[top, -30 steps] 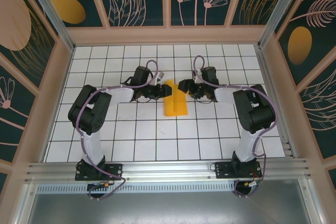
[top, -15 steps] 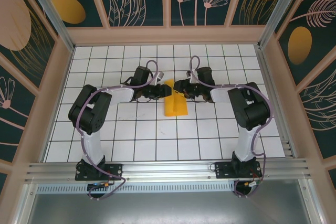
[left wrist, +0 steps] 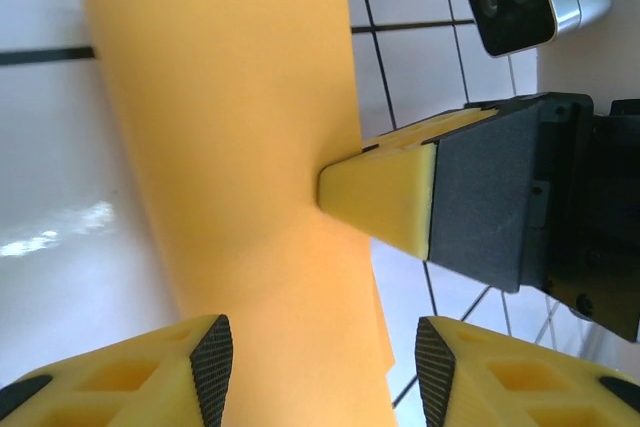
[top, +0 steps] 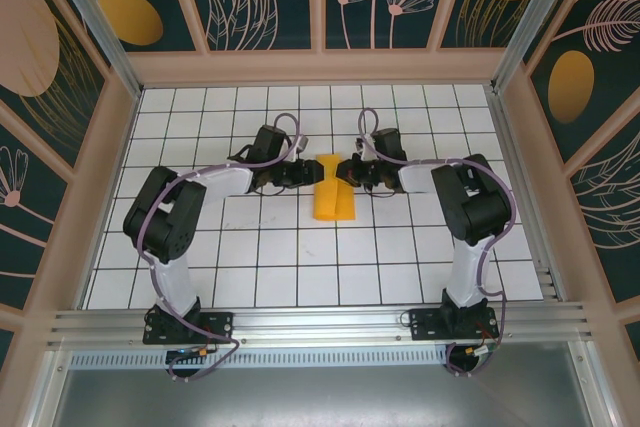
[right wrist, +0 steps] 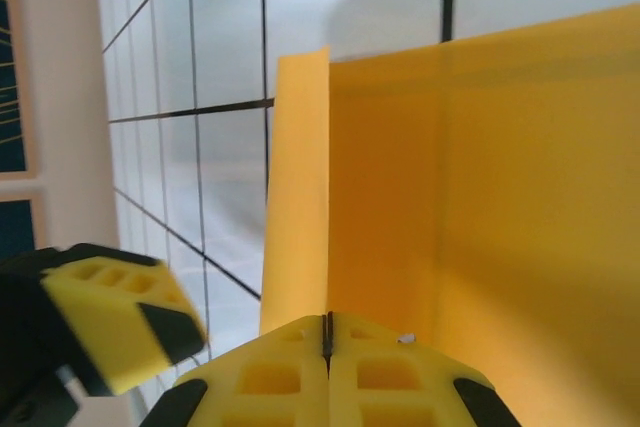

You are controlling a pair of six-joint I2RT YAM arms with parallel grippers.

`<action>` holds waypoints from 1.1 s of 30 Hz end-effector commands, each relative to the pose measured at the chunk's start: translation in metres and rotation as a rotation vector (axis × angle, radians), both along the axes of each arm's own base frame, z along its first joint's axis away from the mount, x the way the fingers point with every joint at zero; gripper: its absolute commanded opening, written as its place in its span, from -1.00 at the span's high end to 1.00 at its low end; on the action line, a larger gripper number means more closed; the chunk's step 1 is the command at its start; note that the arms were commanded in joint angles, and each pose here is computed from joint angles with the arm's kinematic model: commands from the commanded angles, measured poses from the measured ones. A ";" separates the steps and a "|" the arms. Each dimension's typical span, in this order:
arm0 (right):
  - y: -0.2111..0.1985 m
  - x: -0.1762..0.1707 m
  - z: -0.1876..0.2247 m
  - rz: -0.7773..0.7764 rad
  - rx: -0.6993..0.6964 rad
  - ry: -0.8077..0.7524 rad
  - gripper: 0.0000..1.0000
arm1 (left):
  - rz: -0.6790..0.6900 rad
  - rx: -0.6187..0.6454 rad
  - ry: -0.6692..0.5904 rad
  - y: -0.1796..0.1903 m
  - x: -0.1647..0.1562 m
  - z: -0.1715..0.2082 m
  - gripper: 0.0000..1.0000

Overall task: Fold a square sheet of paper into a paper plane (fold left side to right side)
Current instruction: First fold in half a square sheet of paper at the center of the table.

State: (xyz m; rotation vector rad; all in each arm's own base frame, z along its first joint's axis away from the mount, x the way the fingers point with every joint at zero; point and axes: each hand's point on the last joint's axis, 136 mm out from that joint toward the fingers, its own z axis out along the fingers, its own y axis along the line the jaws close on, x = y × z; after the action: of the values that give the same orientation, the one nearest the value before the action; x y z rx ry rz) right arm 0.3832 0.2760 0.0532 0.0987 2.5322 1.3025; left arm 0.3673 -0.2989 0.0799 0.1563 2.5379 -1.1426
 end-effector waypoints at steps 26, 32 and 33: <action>-0.037 0.008 -0.003 -0.041 -0.197 -0.050 0.76 | -0.002 0.278 0.056 -0.016 0.011 -0.066 0.03; -0.061 0.009 0.010 -0.091 -0.254 -0.090 0.27 | -0.019 0.331 0.052 -0.017 0.008 -0.073 0.04; -0.069 0.009 0.013 -0.106 -0.273 -0.099 0.21 | -0.021 0.335 0.051 -0.017 0.007 -0.073 0.04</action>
State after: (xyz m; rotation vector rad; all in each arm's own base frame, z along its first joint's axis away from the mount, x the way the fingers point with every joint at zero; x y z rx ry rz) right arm 0.3903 0.2280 0.0486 0.0982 2.5873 0.9799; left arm 0.3823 -0.3179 0.0249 0.1991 2.7034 -0.8043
